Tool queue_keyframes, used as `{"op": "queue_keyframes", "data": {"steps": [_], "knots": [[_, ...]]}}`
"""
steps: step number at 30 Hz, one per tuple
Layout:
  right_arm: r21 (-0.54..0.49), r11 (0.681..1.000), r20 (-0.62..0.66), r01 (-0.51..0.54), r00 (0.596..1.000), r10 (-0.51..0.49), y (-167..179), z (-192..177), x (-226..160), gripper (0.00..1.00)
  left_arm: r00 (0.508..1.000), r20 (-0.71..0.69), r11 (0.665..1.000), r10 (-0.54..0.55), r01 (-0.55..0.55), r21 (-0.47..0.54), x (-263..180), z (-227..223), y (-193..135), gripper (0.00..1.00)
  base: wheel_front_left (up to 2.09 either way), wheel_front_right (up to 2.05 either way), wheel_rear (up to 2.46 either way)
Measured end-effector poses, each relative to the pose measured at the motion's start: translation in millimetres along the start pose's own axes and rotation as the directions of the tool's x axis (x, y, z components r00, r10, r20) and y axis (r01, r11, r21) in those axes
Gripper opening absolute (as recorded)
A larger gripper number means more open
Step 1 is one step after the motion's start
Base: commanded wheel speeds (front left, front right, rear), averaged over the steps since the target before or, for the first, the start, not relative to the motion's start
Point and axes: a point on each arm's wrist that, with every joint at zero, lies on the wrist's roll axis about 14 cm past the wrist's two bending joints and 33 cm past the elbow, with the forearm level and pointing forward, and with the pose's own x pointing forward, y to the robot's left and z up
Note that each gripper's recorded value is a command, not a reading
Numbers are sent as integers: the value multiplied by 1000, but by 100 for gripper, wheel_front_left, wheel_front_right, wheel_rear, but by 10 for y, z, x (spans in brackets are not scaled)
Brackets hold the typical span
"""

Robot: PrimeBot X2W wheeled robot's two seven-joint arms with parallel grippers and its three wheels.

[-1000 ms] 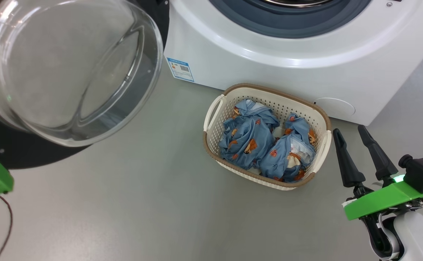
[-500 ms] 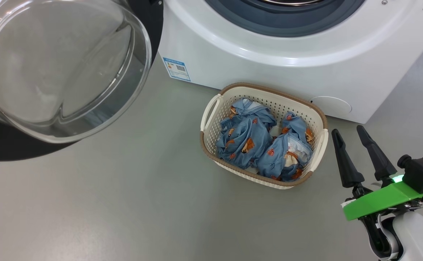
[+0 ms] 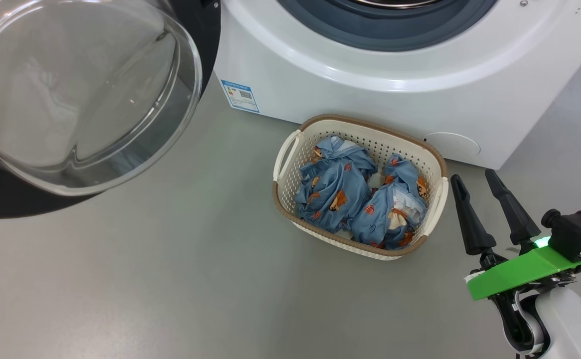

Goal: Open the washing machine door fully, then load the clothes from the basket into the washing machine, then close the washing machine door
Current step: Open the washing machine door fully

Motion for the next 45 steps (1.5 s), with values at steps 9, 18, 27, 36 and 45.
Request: {"op": "queue_keyframes", "data": {"steps": [9,18,27,36,45], "knots": [[2,1000,-2,-7,1000,7,26,-8,14,100,1000,9,1000,4,-4,-7,0,24,49,0,0,0,0],[0,1000,1,-13,1000,13,52,9,18,100,1000,11,1000,-5,5,-6,-21,10,65,0,0,0,0],[10,1000,16,-10,1000,10,90,64,-3,100,996,72,999,-53,54,-7,-29,128,-32,0,0,0,0],[1,1000,27,-17,999,17,144,122,-24,100,989,115,995,-90,93,-23,-138,126,-85,0,0,0,0],[-13,1000,38,-16,999,17,169,193,-84,100,972,186,986,-145,158,-55,-297,172,-255,100,0,0,0]]}}
